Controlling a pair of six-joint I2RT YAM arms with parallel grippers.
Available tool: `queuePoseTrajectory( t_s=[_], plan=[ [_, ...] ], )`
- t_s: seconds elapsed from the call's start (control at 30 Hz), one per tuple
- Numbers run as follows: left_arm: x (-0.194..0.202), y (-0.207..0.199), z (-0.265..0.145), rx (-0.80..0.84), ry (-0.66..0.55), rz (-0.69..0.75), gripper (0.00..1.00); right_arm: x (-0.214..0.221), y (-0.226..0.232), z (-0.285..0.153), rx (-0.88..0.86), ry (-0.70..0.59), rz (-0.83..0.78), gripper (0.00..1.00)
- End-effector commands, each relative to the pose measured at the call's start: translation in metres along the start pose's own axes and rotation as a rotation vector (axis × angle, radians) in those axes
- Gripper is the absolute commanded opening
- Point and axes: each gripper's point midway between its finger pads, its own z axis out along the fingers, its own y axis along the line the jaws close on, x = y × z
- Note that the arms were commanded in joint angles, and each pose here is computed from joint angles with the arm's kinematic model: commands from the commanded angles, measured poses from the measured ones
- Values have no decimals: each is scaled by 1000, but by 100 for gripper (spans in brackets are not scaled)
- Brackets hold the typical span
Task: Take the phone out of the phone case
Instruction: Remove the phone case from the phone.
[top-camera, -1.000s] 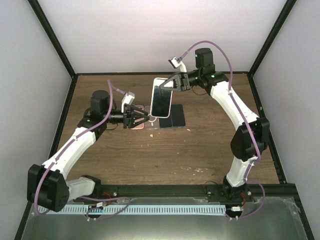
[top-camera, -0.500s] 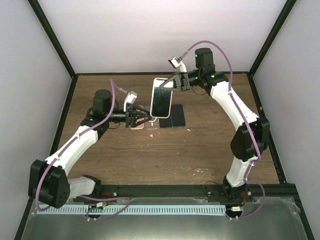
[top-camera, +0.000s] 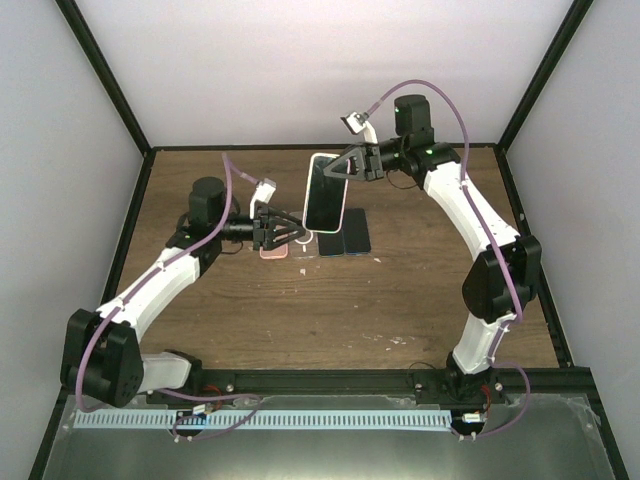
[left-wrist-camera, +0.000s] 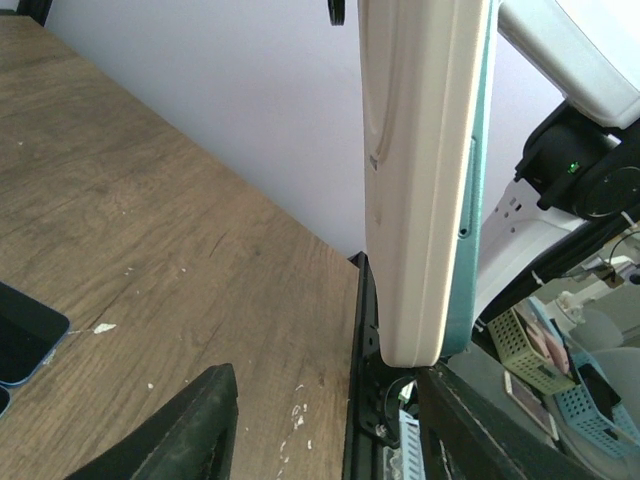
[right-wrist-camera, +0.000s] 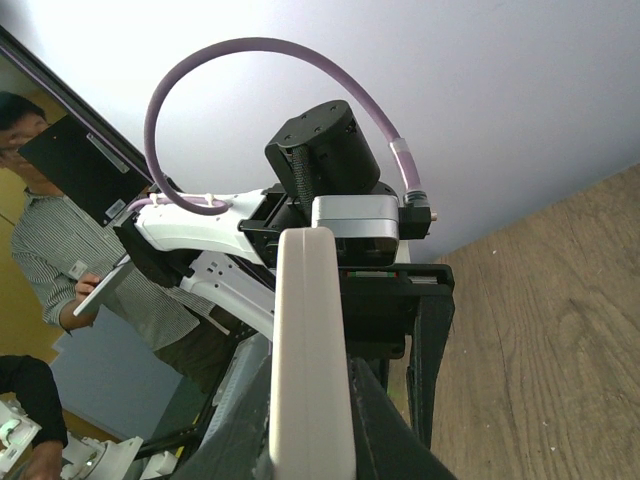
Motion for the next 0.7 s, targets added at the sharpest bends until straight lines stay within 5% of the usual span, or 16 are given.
queuePoseTrajectory(
  t_s=[0.0, 0.67],
  plan=[
    [-22, -1, 0, 2, -65, 31, 53, 0, 51, 5, -132, 42, -50, 1],
    [-40, 50, 2, -200, -132, -2, 50, 12, 67, 14, -240, 89, 12, 1]
  ],
)
